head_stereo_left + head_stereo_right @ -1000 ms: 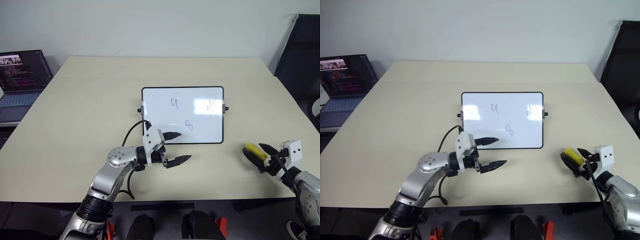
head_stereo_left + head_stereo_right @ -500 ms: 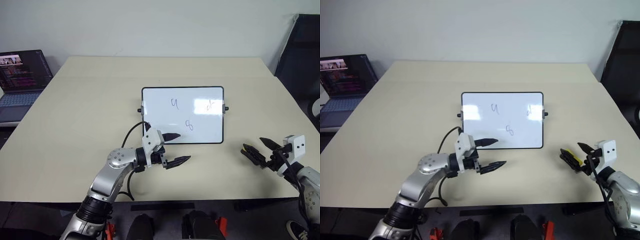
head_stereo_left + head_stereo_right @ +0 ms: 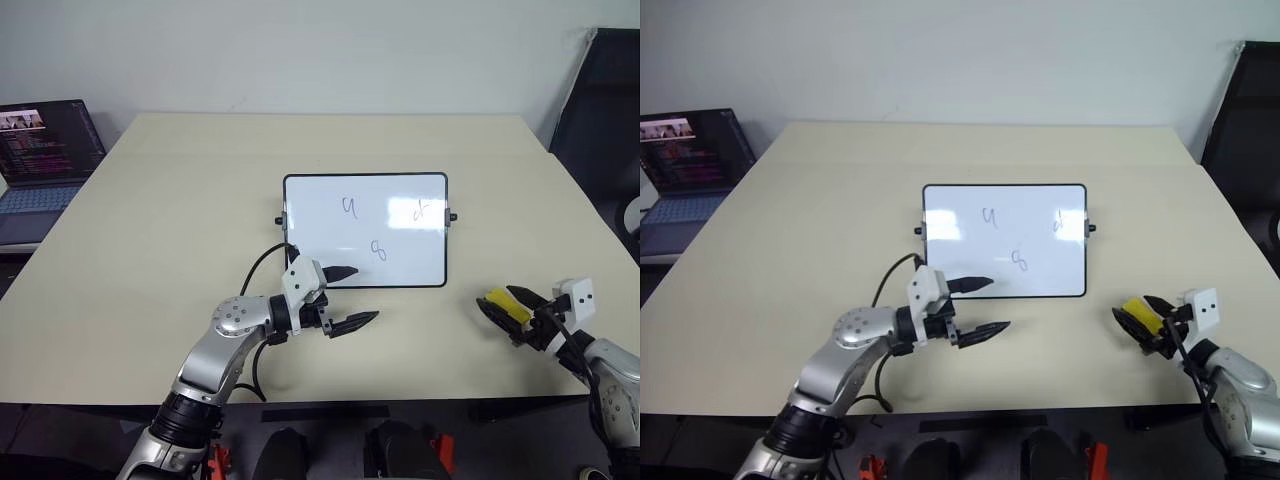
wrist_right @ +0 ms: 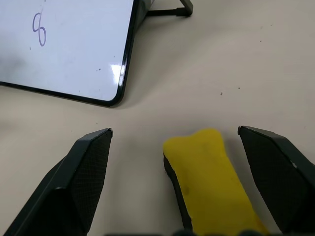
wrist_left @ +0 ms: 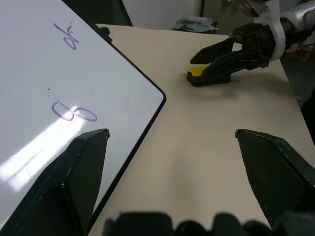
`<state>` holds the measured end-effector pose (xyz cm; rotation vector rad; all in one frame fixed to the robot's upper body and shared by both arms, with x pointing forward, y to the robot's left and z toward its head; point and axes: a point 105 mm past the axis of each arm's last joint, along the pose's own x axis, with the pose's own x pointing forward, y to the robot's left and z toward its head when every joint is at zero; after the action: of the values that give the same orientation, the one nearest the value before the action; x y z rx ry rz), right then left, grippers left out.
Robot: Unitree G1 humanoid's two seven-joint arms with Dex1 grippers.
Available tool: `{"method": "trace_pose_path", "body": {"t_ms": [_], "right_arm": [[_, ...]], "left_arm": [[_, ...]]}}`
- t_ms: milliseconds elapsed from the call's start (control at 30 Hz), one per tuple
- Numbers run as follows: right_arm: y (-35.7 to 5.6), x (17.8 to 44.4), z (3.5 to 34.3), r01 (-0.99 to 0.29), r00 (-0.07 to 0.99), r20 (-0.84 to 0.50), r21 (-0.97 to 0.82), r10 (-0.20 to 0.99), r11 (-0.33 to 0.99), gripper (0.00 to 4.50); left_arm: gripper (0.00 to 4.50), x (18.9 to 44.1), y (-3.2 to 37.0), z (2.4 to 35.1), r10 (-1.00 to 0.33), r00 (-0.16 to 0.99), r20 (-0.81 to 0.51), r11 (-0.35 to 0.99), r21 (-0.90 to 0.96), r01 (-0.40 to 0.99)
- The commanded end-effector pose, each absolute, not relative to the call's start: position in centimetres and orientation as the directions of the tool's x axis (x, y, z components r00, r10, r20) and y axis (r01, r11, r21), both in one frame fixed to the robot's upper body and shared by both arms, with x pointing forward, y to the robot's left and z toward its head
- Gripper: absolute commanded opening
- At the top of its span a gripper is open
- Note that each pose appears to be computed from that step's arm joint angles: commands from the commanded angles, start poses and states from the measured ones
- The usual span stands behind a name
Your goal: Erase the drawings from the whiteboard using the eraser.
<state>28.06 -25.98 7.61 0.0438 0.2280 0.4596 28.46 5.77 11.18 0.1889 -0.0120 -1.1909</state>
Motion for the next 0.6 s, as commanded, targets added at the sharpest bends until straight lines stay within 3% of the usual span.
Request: {"method": "trace_pose_path", "body": {"t_ms": [33, 600], "right_arm": [[-26.18, 28.38, 8.71, -0.447, 0.874, -0.183, 0.056, 0.449, 0.893, 4.48], [-26.78, 27.77, 8.01, -0.443, 0.867, -0.237, 0.040, 0.439, 0.896, 4.48]], "left_arm": [[4.50, 28.25, 5.94, 12.51, -0.927, 0.372, -0.051, 0.356, 0.197, 0.914], [4.50, 27.95, 5.94, 11.92, -0.928, 0.370, -0.049, 0.355, 0.189, 0.916]]}}
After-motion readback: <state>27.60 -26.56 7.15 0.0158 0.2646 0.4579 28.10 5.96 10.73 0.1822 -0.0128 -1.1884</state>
